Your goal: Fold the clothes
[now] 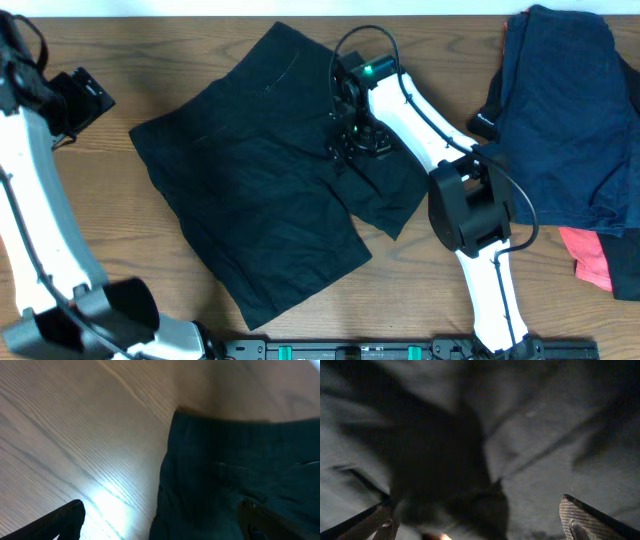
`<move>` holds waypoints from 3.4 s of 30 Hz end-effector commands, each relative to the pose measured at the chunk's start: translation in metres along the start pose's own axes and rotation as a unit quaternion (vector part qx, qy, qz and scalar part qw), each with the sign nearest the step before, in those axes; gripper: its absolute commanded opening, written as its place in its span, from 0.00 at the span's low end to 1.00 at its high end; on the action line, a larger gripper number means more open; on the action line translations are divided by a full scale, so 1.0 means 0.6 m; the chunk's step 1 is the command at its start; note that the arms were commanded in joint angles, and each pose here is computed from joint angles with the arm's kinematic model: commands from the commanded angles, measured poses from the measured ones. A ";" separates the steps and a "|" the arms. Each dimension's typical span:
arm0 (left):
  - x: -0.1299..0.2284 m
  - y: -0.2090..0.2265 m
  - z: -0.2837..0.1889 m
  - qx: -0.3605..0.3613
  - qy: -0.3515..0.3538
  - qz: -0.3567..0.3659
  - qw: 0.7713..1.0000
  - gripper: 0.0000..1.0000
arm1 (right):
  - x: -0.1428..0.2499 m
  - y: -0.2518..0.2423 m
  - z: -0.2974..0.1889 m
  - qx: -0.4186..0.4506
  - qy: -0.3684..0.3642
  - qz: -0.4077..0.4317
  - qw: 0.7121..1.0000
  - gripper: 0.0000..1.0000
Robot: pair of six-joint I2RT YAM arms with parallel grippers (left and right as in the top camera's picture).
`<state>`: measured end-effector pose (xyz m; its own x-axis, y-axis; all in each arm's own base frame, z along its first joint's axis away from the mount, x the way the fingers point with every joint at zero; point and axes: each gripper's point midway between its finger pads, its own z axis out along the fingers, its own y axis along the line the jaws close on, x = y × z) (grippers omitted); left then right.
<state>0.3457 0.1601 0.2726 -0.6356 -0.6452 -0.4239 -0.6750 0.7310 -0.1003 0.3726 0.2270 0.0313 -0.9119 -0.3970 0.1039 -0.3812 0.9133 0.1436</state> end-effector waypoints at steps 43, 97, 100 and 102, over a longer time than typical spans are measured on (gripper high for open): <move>0.032 0.014 -0.020 -0.010 0.019 0.042 0.999 0.98 | -0.228 -0.246 -0.033 0.010 -0.353 0.047 0.934 0.99; 0.243 -0.141 0.389 0.197 0.066 0.258 0.944 0.85 | 0.110 0.019 -0.194 -0.052 -0.078 0.057 0.994 0.88; 0.252 -0.136 0.400 0.189 0.082 0.233 0.950 0.75 | 0.111 0.019 -0.194 -0.052 -0.077 0.061 0.994 0.87; 0.257 -0.134 0.406 0.186 0.090 0.219 0.953 0.63 | 0.111 0.018 -0.194 -0.051 -0.077 0.069 0.993 0.87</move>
<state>0.3984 0.0553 0.0111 -0.8976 -0.1953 -0.3951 -0.0956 0.9614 -0.2580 0.3278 0.1999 0.1592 -0.9612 -0.2724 -0.0434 -0.2743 0.9275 0.2540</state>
